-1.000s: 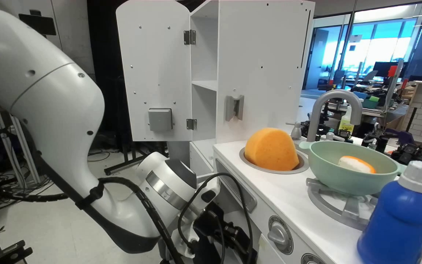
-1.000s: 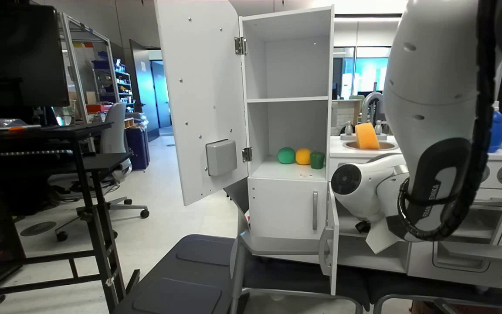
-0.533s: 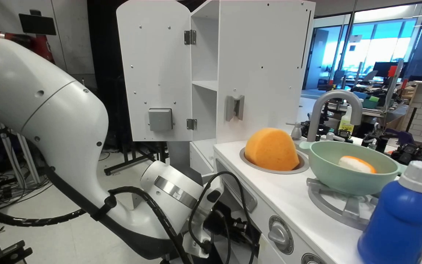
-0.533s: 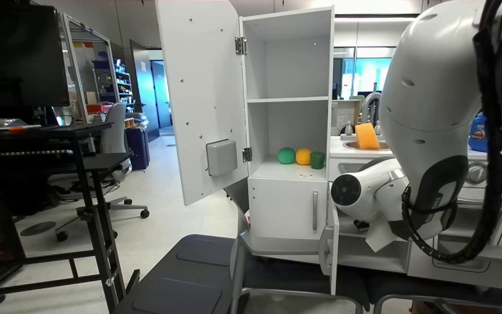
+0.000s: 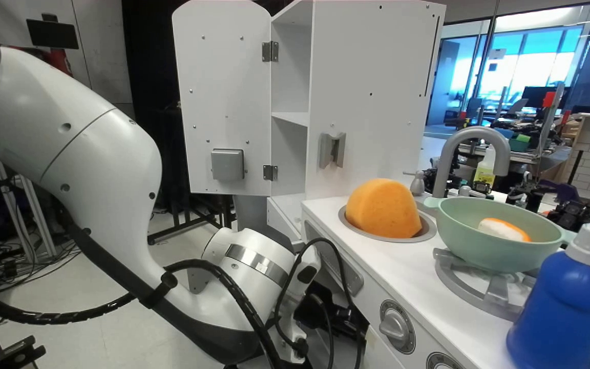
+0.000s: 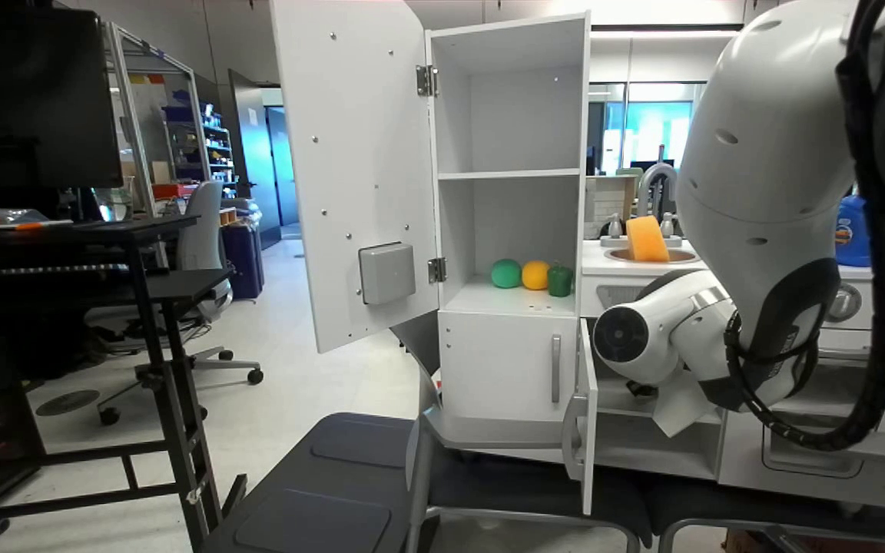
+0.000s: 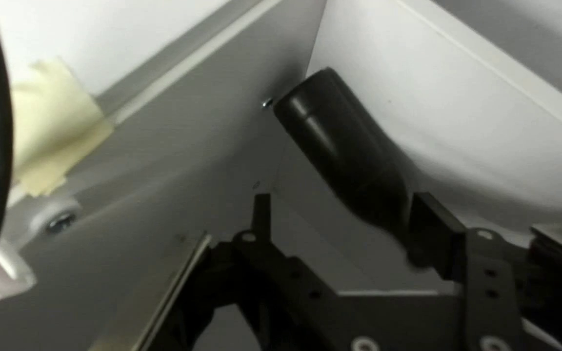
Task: Pick up the black bottle and the orange object and put them in the cabinet
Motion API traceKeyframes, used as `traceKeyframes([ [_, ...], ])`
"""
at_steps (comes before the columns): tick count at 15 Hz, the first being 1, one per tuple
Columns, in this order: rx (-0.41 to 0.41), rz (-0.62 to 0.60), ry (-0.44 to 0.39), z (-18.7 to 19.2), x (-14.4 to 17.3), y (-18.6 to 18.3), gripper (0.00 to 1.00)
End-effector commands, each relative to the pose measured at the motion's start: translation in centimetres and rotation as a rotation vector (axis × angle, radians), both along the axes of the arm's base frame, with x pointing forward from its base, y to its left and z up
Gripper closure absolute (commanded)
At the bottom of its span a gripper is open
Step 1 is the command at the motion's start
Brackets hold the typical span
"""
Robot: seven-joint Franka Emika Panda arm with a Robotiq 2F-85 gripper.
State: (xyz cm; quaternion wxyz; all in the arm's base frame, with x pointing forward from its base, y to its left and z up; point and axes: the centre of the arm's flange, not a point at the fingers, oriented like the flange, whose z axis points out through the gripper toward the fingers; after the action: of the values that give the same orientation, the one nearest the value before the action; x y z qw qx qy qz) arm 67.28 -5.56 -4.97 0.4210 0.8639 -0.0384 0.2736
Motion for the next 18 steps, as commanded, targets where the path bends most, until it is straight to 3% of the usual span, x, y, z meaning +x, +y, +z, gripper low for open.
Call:
traceKeyframes([
  [1, 0.002, 0.009, -0.002, -0.4, 0.4, -1.1, 0.0],
  [7, 0.04, 0.045, 0.07, 1.1, -2.2, 1.2, 0.0],
  [13, 0.147, 0.159, 0.185, 4.5, -8.2, 4.5, 0.0],
  [16, 0.205, 0.212, 0.251, 7.9, -11.8, 6.0, 0.0],
  [18, 0.256, 0.227, 0.274, 11.4, -12.4, 6.1, 0.0],
])
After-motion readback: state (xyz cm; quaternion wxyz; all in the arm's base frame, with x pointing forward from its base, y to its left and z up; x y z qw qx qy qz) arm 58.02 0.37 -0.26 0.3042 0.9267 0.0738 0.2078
